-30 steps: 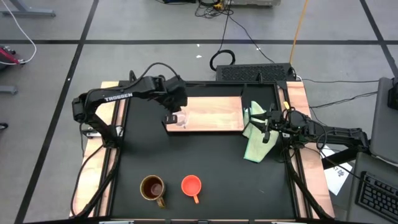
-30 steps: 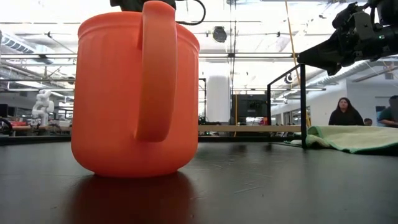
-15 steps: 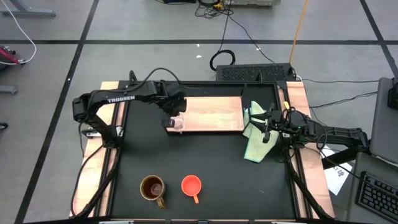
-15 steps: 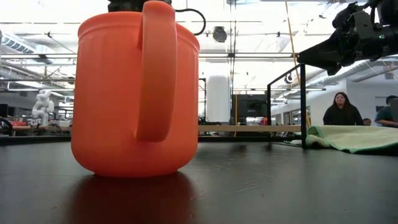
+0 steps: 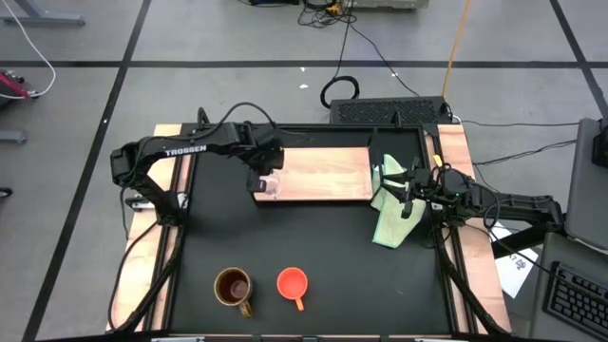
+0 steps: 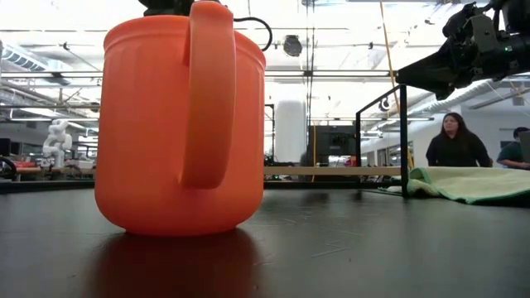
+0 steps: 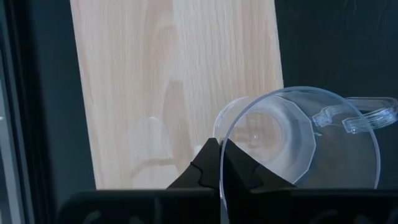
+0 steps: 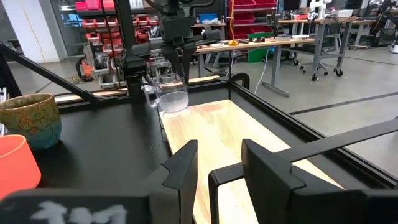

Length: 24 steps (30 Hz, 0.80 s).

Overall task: Stack small to large cups/mugs on shelf
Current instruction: Put the transparent mug on the shelf

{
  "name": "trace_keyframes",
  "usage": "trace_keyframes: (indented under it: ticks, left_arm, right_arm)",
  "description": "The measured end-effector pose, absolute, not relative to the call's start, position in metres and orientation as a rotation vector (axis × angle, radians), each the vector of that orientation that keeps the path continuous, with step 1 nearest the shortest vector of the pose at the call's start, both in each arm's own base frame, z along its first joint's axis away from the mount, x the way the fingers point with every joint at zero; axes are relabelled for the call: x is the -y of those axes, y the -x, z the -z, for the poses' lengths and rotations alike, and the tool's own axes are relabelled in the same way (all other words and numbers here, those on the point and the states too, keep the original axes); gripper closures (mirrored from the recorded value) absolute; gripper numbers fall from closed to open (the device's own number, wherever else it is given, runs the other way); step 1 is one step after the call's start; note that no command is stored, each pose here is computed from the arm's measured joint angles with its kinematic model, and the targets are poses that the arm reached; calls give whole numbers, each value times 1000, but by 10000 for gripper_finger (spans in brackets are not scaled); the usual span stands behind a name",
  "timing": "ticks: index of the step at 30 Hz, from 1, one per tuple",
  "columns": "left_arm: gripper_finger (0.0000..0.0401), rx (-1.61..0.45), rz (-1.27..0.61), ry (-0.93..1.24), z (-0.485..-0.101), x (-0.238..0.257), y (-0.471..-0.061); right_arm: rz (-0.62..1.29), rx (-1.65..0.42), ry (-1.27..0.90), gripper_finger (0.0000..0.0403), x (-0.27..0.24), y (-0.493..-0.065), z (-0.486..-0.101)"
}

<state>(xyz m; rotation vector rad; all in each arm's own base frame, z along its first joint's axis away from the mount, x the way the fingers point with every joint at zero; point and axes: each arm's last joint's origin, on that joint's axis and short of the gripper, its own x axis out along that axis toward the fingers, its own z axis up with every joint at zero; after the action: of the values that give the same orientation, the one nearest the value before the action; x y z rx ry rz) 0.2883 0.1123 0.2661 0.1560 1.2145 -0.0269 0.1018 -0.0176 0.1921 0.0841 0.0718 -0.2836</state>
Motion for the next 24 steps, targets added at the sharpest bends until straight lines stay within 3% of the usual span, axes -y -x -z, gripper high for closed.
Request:
trace_keyframes:
  ticks: [24]
  left_arm:
    - [401,-1206,104,-154,-253,-114,-285]
  right_arm:
    - [284,-69,-91,286,18,-102,-193]
